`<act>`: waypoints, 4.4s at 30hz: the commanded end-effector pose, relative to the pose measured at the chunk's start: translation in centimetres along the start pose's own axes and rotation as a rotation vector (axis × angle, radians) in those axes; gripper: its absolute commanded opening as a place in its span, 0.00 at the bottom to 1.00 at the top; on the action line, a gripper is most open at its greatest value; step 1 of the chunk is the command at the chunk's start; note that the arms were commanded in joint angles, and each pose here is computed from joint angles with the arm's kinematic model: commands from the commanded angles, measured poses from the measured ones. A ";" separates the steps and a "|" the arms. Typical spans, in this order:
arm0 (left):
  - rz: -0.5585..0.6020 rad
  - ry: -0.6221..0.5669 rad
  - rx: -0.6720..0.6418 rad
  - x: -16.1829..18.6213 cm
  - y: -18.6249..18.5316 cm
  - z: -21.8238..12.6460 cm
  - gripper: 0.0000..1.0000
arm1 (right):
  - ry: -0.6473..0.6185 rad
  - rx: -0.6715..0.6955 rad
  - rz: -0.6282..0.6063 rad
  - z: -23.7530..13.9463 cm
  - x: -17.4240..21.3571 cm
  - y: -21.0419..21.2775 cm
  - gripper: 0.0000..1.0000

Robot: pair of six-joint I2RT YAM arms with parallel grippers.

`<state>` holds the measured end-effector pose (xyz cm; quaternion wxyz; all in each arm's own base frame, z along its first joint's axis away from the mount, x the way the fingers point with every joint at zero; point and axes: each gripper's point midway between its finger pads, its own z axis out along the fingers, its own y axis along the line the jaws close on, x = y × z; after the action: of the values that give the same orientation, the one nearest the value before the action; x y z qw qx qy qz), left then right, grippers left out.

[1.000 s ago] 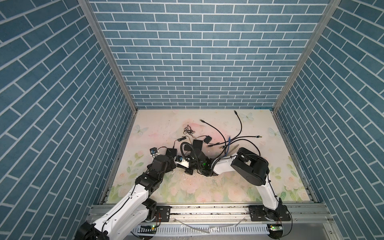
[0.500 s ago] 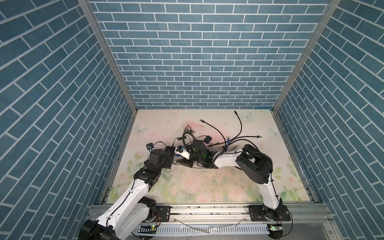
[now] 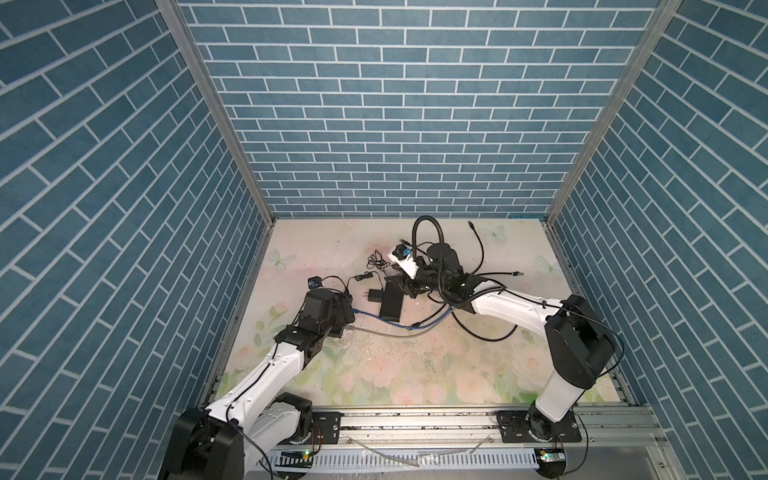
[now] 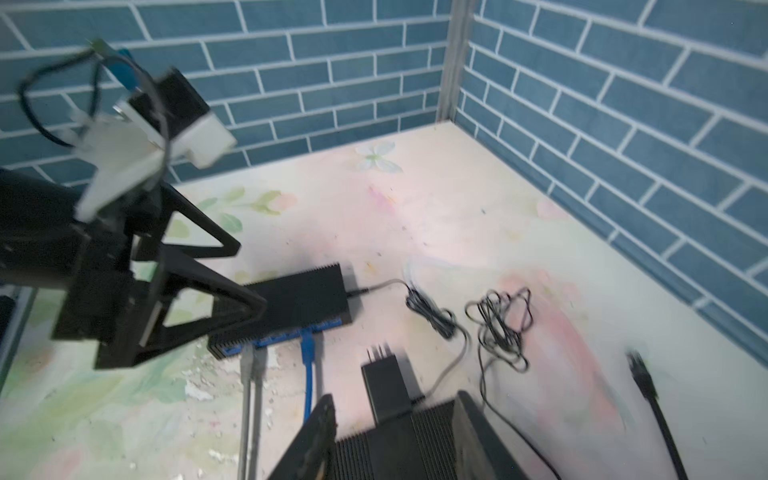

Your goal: Insert the plug into the switch port

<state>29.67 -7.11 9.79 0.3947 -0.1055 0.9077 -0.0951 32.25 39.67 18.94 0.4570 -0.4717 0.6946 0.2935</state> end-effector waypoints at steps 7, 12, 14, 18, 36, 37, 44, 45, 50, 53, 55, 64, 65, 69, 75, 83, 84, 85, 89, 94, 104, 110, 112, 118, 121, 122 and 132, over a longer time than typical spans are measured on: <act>0.068 0.004 0.087 -1.5 -3.1 0.3 0.98 | 0.240 0.141 0.060 -3.2 6.9 -4.3 0.45; 0.078 0.011 0.104 -2.2 -4.3 1.2 0.97 | 0.254 0.156 0.078 -3.1 7.2 -5.5 0.43; 0.082 0.018 0.105 -2.5 -4.7 1.6 0.96 | 0.267 0.155 0.084 -2.9 7.4 -5.7 0.43; 0.098 0.046 0.095 -2.9 -5.5 2.8 0.94 | 0.281 0.163 0.102 -2.4 7.9 -6.2 0.41; 0.124 0.048 0.153 -3.8 -8.4 4.9 0.93 | 0.412 0.250 0.211 -0.7 11.2 -9.4 0.38; 0.125 0.045 0.154 -3.8 -8.4 4.9 0.93 | 0.413 0.244 0.207 -0.6 11.2 -9.4 0.38; 0.127 0.046 0.150 -3.5 -8.3 4.9 0.93 | 0.476 0.139 0.189 0.3 12.2 -8.3 0.39; 0.125 0.048 0.149 -3.4 -8.2 4.9 0.93 | 0.483 0.127 0.193 0.6 12.4 -8.3 0.39; 0.123 0.046 0.146 -3.4 -8.1 4.9 0.93 | 0.508 0.112 0.204 1.5 12.9 -8.5 0.39; 0.126 0.049 0.143 -3.3 -8.0 5.0 0.93 | 0.530 0.108 0.213 1.8 13.4 -8.6 0.38; 0.129 0.053 0.139 -3.2 -7.9 5.0 0.93 | 0.535 0.104 0.219 2.0 13.7 -8.6 0.38; 0.133 0.053 0.141 -3.1 -8.0 5.3 0.93 | 0.553 0.124 0.242 2.4 14.8 -8.8 0.32; 0.132 0.054 0.142 -3.1 -8.0 5.3 0.93 | 0.551 0.124 0.244 2.5 14.8 -8.9 0.31; 0.130 0.056 0.140 -3.0 -7.9 5.3 0.93 | 0.544 0.110 0.258 2.8 14.6 -8.8 0.27; 0.126 0.048 0.141 -2.9 -7.8 5.1 0.93 | 0.540 0.107 0.276 3.2 14.8 -8.7 0.21; 0.127 0.039 0.146 -3.0 -7.8 4.9 0.93 | 0.489 0.098 0.266 3.8 13.2 -9.1 0.00; 0.126 0.039 0.146 -3.0 -7.8 4.8 0.93 | 0.474 0.097 0.257 3.8 12.7 -9.1 0.00; 0.127 0.037 0.145 -3.0 -7.8 4.8 0.93 | 0.458 0.097 0.250 3.7 12.1 -9.2 0.00; 0.130 0.031 0.155 -3.3 -8.0 4.8 0.93 | 0.392 0.093 0.219 3.3 9.4 -9.4 0.00; 0.130 0.014 0.190 -3.7 -8.8 4.9 0.93 | 0.303 0.110 0.219 2.9 6.3 -9.8 0.00; 0.073 0.014 0.292 -5.0 -11.4 4.8 0.88 | 0.171 0.079 0.339 1.5 2.9 -8.5 0.00; 0.008 0.004 0.401 -5.8 -14.8 4.1 0.86 | 0.156 0.073 0.382 0.7 3.3 -7.1 0.00; -0.001 0.004 0.419 -6.0 -16.0 3.9 0.86 | 0.157 0.070 0.396 0.6 3.3 -6.7 0.00; -0.069 -0.026 0.479 -7.3 -18.4 3.3 0.86 | 0.130 0.059 0.475 0.3 3.2 -5.8 0.00; -0.111 -0.030 0.496 -7.8 -19.2 3.2 0.84 | 0.097 0.054 0.481 0.3 3.0 -5.3 0.00; -0.125 -0.028 0.495 -7.9 -19.4 3.2 0.82 | 0.087 0.054 0.482 0.2 2.8 -5.2 0.00; -0.148 -0.027 0.459 -8.1 -21.1 4.1 0.72 | 0.035 0.007 0.470 0.1 2.2 -3.7 0.00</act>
<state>39.99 -25.14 17.77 0.4065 -0.0733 0.8482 -0.3317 36.33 37.02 15.47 0.3548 -0.3008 0.8102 0.3566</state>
